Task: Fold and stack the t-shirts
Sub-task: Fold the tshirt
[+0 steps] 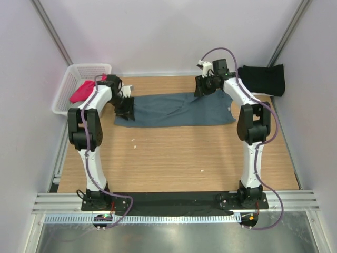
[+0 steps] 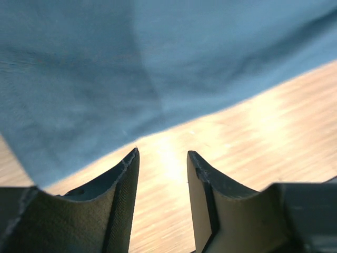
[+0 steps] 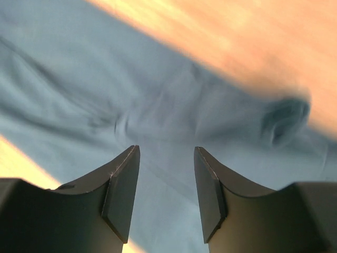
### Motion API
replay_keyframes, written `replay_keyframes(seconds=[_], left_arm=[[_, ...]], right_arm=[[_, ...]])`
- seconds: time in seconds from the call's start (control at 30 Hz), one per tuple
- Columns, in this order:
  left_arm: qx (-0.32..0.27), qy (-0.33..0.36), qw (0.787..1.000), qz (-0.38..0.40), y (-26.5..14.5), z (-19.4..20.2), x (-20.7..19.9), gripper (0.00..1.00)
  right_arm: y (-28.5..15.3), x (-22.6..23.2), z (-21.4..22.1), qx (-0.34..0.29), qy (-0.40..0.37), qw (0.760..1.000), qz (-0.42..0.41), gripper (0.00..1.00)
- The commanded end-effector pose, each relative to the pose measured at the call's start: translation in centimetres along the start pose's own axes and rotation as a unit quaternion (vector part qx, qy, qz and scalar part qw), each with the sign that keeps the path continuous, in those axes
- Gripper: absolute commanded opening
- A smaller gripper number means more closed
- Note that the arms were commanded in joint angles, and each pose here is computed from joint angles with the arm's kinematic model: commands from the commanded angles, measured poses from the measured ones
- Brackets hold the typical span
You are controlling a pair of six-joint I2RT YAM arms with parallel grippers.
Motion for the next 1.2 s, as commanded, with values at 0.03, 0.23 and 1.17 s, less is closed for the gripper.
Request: replay_keyframes(seconds=[0.03, 0.23, 1.17], left_arm=[[-0.093, 0.058, 0.993, 0.040, -6.1, -2.6, -4.0, 0.45], [-0.086, 0.095, 0.992, 0.008, -4.5, -4.4, -4.1, 0.47], [0.019, 0.078, 0.996, -0.033, 2.4, -0.3, -0.7, 0.43]], right_arm=[[-6.5, 1.2, -0.9, -0.052, 0.014, 0.998, 0.036, 0.52], [-6.1, 1.1, 3.6, -0.028, 0.047, 0.997, 0.061, 0.51], [1.2, -12.5, 0.1, -0.089, 0.058, 0.982, 0.157, 0.50]])
Point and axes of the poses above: each gripper's point midway between its finger pads, its own y axis out along the fingers, its own x axis along the line the jaws close on, z = x × y, the point moved 6 cm from there along -y, back along the fingers, and after that the axes turned 1 degree about -y, right-handed, at the moved point
